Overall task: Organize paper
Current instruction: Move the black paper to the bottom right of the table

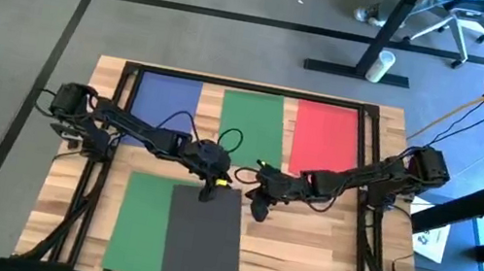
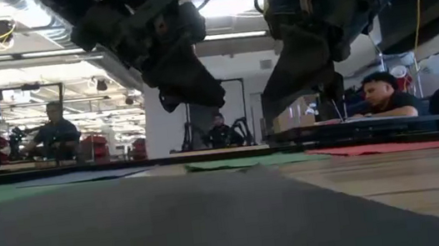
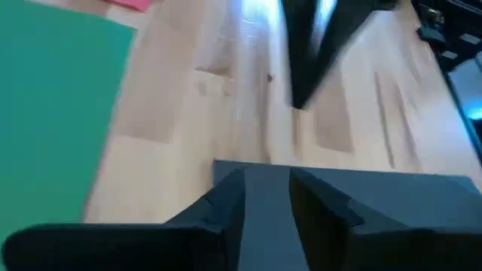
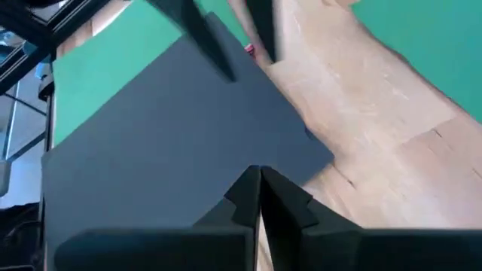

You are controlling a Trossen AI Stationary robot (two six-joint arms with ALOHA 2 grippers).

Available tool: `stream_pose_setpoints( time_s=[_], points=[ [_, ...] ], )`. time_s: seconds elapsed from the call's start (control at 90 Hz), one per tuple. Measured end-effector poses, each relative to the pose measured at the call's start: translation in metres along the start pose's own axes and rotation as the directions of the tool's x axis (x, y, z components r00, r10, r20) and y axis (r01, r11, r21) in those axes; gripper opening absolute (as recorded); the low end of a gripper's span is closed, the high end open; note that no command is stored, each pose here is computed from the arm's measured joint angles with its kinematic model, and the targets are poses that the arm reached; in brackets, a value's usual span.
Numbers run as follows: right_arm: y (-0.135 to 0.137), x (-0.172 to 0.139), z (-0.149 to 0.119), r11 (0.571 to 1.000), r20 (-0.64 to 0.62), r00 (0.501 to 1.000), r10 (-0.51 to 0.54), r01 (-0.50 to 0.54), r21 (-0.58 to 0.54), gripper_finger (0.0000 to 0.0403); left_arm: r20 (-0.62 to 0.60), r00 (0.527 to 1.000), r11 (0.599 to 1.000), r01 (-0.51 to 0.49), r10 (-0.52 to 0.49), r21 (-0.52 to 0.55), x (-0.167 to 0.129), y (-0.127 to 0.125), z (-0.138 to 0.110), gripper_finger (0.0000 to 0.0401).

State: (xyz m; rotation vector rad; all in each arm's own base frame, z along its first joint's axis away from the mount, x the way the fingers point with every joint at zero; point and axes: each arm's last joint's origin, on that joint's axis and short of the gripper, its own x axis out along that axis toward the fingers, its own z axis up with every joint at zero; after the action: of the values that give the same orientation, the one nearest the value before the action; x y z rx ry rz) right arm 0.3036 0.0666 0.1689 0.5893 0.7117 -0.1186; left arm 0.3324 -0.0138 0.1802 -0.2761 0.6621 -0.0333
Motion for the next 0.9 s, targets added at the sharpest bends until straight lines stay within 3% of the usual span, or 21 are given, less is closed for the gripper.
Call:
stream_pose_setpoints(
  time_s=[0.133, 0.378, 0.689, 0.9],
  points=[
    [0.007, -0.001, -0.003, 0.995, 0.009, 1.000, 0.026, -0.025, -0.092, 0.0000, -0.023, 1.000, 0.999, -0.016, 0.017, 0.049, 0.000, 0.004, -0.002, 0.0088],
    [0.008, 0.005, -0.008, 0.992, 0.001, 1.000, 0.024, -0.024, -0.124, 0.0000, -0.119, 0.993, 0.998, -0.016, 0.023, 0.062, -0.003, -0.001, -0.011, 0.0007],
    [0.013, 0.038, -0.007, 0.983, -0.057, 0.998, 0.037, -0.047, -0.175, 0.0000, -0.257, 0.962, 0.995, -0.072, 0.087, 0.068, -0.007, -0.009, -0.028, 0.0000],
    [0.001, 0.063, -0.002, 0.989, -0.152, 0.987, -0.048, 0.025, -0.149, 0.0000, -0.259, 0.962, 0.995, -0.081, 0.092, 0.053, -0.009, -0.013, -0.028, 0.0000]
  ],
)
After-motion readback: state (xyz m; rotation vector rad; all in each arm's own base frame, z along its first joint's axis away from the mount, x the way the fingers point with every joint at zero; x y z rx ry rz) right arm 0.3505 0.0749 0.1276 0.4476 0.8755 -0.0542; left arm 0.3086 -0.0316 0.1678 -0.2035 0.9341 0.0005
